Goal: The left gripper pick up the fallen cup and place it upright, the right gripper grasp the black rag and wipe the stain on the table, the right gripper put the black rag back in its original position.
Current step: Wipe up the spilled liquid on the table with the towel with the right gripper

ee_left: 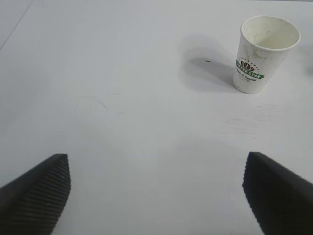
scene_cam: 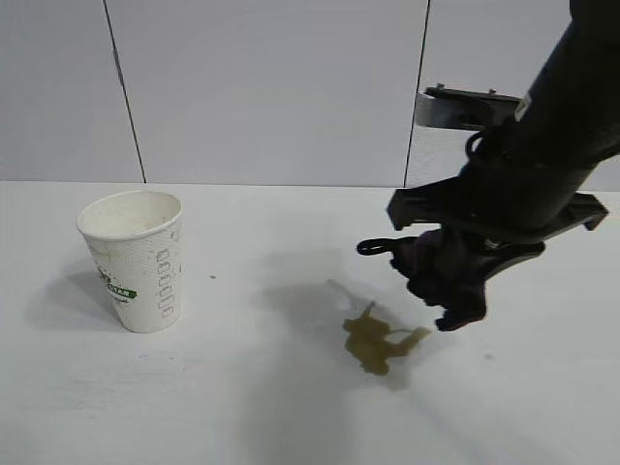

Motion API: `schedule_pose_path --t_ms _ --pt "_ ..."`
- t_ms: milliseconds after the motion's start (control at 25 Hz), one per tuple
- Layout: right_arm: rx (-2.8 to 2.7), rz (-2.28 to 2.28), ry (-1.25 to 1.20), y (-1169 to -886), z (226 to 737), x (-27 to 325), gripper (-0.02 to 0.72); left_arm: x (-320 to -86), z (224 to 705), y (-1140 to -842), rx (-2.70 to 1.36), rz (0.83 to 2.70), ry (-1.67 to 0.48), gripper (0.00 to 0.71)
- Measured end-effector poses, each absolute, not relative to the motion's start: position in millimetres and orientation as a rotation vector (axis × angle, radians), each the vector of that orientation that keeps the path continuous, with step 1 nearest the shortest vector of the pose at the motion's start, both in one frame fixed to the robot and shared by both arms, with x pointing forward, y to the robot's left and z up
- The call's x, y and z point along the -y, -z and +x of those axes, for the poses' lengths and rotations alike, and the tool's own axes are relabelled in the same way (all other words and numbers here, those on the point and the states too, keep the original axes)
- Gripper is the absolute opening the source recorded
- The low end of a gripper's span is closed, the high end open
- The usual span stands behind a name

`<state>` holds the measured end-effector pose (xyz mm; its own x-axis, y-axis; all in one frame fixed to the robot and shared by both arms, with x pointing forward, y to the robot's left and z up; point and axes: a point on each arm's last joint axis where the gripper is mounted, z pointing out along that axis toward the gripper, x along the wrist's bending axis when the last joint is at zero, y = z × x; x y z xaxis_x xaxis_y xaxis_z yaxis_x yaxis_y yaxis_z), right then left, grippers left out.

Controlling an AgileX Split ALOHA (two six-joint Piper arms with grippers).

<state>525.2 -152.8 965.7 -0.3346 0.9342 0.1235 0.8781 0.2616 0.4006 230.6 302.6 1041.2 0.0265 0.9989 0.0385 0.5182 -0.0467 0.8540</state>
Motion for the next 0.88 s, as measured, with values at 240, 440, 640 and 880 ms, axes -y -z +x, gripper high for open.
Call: schedule_pose_path --t_ms 240,440,640,880 --pt "-2.465 1.656 -0.629 -951 523 118 0.091 -303 231 -1041 -1.565 1.643 -0.922 0.687" --pt "-2.533 1.675 -0.548 -940 541 99 0.091 -303 231 -1041 -1.566 1.642 -0.921 0.687" --pt "-2.58 1.7 -0.456 -920 558 87 0.091 -303 231 -1041 -1.566 1.642 -0.921 0.687" --pt "-2.64 1.698 -0.315 -901 563 85 0.091 -303 231 -1041 -1.566 1.642 -0.921 0.687"
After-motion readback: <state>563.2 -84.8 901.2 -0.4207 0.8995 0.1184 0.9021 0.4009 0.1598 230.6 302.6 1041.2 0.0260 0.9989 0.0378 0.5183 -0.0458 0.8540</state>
